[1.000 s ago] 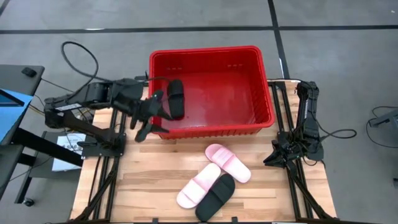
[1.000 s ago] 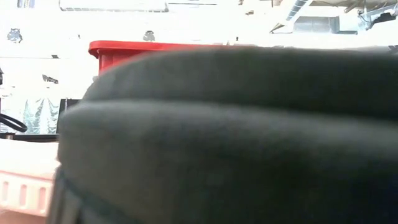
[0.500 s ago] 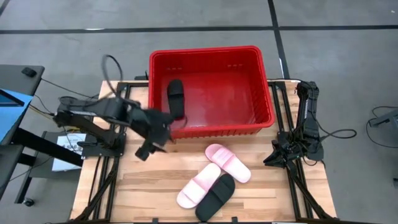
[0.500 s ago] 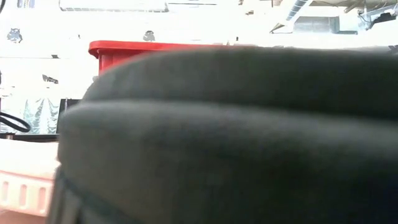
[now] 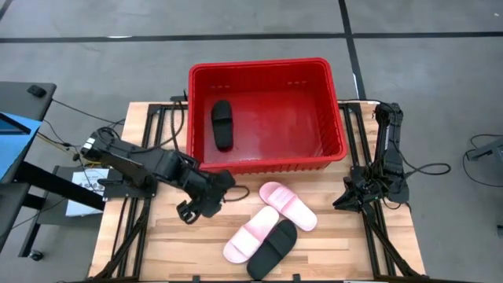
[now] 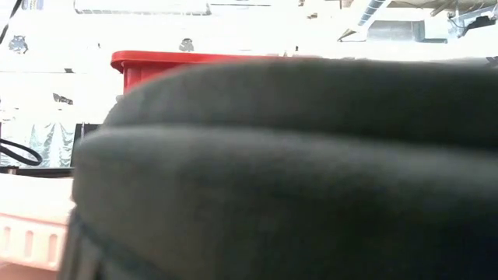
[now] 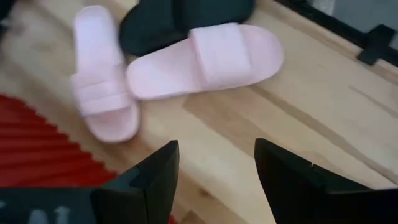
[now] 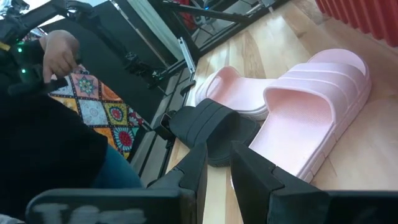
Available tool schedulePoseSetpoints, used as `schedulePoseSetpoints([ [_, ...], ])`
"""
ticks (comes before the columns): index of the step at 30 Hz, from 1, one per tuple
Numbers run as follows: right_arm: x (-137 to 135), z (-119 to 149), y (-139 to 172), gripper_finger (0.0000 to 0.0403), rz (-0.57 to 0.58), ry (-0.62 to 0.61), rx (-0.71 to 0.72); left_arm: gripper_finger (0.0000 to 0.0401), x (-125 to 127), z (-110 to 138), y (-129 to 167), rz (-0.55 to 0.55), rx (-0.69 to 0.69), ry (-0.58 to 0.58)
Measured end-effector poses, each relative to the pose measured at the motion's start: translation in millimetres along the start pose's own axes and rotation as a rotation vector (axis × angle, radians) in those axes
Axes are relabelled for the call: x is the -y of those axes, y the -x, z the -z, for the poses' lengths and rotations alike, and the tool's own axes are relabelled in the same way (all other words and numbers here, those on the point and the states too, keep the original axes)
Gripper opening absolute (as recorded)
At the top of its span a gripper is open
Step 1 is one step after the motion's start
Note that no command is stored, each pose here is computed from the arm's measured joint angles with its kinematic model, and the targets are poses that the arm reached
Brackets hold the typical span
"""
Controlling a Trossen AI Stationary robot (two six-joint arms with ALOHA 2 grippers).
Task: Pick and place slides into bin
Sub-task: Put the black slide into the basket
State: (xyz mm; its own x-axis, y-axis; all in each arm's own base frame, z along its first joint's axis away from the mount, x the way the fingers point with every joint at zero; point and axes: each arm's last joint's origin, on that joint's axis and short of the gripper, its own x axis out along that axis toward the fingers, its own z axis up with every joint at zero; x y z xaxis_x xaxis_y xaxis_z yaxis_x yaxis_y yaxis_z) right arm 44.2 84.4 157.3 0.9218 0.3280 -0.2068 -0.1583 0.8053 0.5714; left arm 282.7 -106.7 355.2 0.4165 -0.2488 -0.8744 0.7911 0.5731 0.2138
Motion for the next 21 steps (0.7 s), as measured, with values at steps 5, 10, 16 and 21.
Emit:
schedulePoseSetpoints([
  [5, 0.0, 0.0, 0.0, 0.0060, 0.000, 0.000, 0.000, 0.0201, 9.4, -12.5, -10.1, 0.024, 0.022, -0.040],
  [10, 0.0, 0.1, 0.0, 0.0060, 0.000, 0.001, -0.001, 0.0201, 21.4, -32.7, -17.3, 0.000, 0.103, -0.072],
  [16, 0.0, 0.1, 0.0, 0.0060, 0.001, 0.001, 0.000, 0.0201, 36.8, -55.8, -23.9, -0.151, 0.142, -0.026],
  [21, 0.0, 0.1, 0.0, 0.0060, 0.000, 0.001, -0.001, 0.0201, 44.6, -70.7, -40.1, -0.245, 0.150, 0.050],
])
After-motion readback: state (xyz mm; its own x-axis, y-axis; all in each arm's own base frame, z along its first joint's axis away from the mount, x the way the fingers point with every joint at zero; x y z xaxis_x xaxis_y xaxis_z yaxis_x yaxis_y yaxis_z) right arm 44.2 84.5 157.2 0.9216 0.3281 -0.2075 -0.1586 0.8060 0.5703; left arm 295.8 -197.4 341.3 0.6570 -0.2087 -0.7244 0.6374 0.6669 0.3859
